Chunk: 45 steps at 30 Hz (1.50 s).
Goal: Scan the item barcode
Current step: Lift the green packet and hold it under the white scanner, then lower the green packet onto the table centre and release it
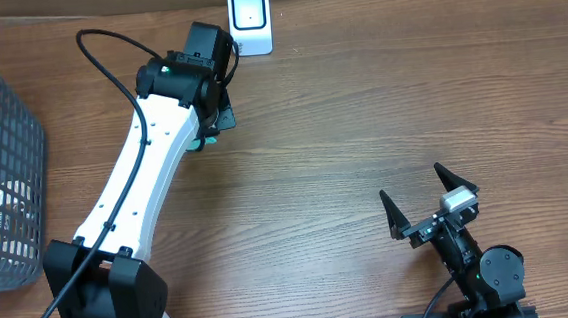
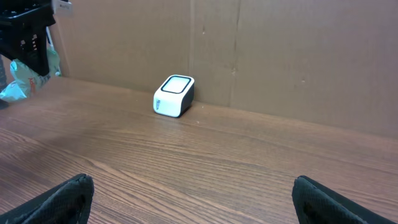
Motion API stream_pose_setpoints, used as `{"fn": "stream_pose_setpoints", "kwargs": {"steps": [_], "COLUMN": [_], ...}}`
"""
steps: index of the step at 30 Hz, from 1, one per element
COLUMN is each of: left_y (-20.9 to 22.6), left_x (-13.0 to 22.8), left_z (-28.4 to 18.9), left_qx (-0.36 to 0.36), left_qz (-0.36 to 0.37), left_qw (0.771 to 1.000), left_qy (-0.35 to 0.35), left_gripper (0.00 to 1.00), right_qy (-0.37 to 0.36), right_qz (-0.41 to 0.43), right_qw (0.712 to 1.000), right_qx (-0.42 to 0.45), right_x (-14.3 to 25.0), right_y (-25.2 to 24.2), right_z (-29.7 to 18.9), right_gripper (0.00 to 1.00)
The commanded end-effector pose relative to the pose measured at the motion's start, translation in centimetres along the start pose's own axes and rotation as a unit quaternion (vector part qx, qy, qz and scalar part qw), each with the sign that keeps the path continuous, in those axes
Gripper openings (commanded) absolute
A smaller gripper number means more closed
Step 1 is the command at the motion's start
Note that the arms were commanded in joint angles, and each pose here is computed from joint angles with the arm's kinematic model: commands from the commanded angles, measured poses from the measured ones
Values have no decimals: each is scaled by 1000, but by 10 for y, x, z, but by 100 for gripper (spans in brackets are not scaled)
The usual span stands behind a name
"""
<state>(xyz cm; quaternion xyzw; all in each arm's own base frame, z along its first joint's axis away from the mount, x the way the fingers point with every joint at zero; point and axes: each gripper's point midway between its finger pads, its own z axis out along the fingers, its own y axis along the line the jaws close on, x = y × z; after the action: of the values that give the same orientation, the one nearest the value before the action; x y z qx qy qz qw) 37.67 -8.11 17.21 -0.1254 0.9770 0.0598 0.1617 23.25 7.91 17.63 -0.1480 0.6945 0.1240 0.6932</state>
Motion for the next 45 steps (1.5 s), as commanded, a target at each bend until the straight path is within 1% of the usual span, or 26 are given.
{"fn": "stream_pose_setpoints", "kwargs": {"steps": [1,5,9,13,18,21,27,32,36,41,42,43,45], "left_y": [6,8,18,20,19,15,-14,-41,-65,-87,-90,-93,-97], "left_x": [0,-1,-2,-4,-2,3,25,46,61,66,67,67,66], "left_z": [-4,-5,-5,-4,6,20,59,82,88,85,85,85,84], "left_qx": [-16,-22,-46,-56,-65,-76,-98,-116,-110,-93,-88,-84,-76], "left_qz": [-34,-40,-37,-36,-14,5,55,104,134,152,152,152,151], "left_qw": [999,999,998,997,998,997,993,986,983,983,984,984,985], "left_qy": [-12,-15,-22,-27,-15,4,44,57,54,36,34,32,30], "left_gripper": [4,4,4,4,4,4,4,4,4,4,13,26,66], "right_qy": [-2,-2,-2,-2,-2,-2,-2,-2,-2,-2,-2,-2,-2], "right_qz": [2,2,2,2,2,2,2,2,2,2,2,2,2], "right_qw": [1000,1000,1000,1000,1000,1000,1000,1000,1000,1000,1000,1000,1000], "right_qx": [4,4,4,4,4,4,4,4,4,4,4,4,4], "right_x": [2,2,2,2,2,2,2,2,2,2,2,2,2], "right_y": [-1,-1,-1,-1,-1,-1,-1,-1,-1,-1,-1,-1,-1], "right_z": [0,0,0,0,0,0,0,0,0,0,0,0,0], "right_gripper": [100,100,100,100,100,100,100,100,100,100,100,100,100]}}
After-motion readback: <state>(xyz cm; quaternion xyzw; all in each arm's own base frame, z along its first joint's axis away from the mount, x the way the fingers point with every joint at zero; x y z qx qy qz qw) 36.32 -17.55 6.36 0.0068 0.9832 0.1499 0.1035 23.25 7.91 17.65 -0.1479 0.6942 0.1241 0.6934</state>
